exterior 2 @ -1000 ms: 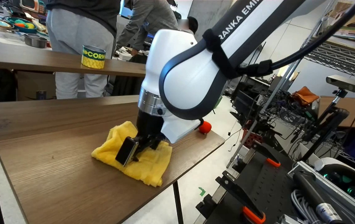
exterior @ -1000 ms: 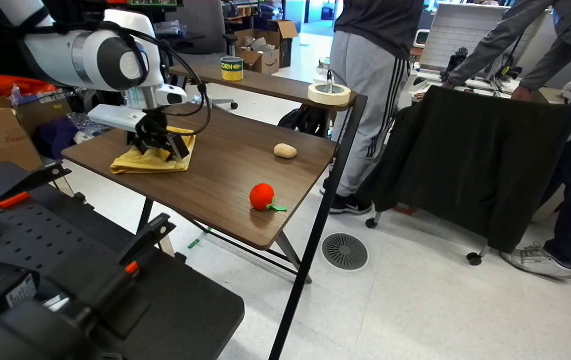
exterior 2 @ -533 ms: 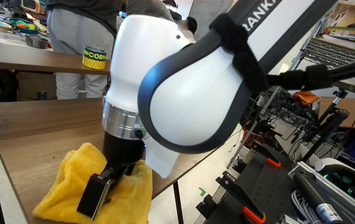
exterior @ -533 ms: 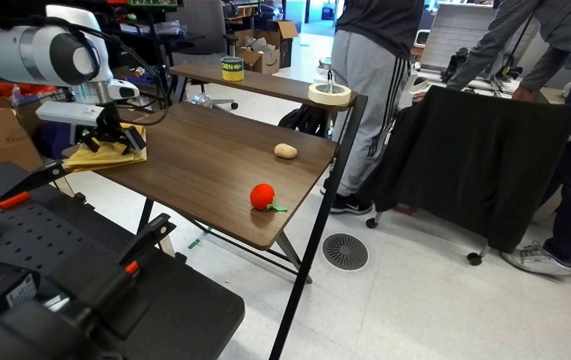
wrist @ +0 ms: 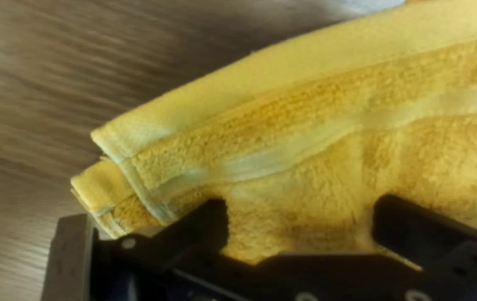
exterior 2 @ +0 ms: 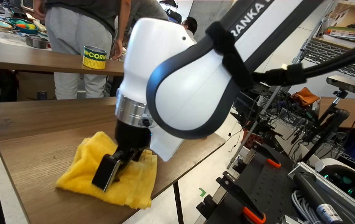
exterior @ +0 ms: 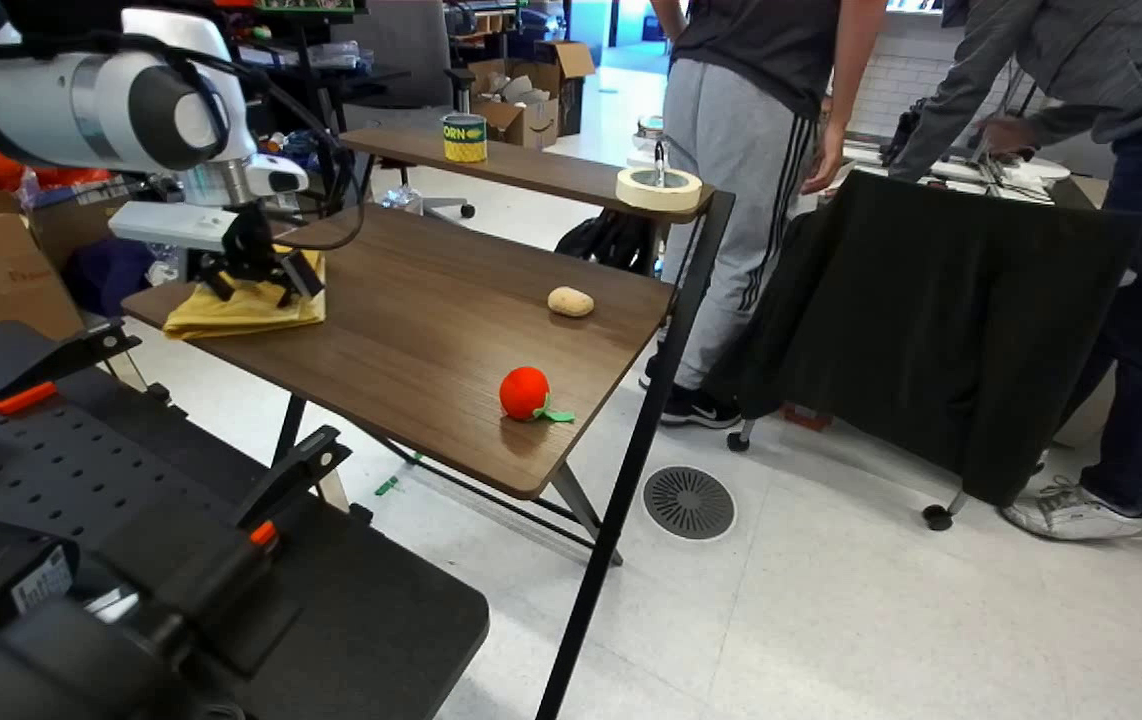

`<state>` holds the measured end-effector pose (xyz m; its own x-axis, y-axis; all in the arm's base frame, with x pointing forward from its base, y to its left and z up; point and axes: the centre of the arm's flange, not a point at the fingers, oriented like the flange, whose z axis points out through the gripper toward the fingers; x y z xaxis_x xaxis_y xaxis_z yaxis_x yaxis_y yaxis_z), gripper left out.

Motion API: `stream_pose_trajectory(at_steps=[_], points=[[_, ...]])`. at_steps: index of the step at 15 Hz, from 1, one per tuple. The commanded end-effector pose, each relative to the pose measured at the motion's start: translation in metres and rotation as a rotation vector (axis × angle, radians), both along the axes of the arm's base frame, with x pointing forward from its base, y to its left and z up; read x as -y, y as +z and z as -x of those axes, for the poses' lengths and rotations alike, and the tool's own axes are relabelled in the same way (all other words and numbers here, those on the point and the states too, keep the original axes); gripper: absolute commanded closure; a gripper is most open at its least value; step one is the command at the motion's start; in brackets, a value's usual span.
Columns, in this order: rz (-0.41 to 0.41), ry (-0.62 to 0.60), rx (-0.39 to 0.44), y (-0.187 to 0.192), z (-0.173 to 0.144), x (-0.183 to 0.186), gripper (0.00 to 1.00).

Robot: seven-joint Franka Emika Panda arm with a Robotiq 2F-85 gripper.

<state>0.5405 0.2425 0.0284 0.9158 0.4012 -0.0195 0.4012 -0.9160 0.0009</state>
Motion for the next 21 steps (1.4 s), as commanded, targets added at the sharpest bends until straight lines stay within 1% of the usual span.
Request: stream_pose_trajectory(at_steps=[1,3,5,7,8,11,13,17,19,21], points=[[0.01,-0.196,0.052,-0.005,-0.053,0.087,0.0],[0.015,-0.31,0.065,-0.001,-0.071,0.136,0.0],[0.01,-0.427,0.073,0.0,-0.084,0.171,0.0],[0.006,-0.489,0.078,-0.003,-0.09,0.182,0.0],[0.0,-0.5,0.072,-0.005,-0.092,0.18,0.0],[-0.034,-0.464,0.041,-0.013,-0.087,0.151,0.0],[-0.054,-0.405,0.027,-0.017,-0.077,0.121,0.0],[-0.086,-0.251,0.027,-0.013,-0.051,0.057,0.0],[-0.087,-0.21,0.019,-0.015,-0.045,0.038,0.0],[-0.082,-0.202,0.018,-0.015,-0.045,0.033,0.0]])
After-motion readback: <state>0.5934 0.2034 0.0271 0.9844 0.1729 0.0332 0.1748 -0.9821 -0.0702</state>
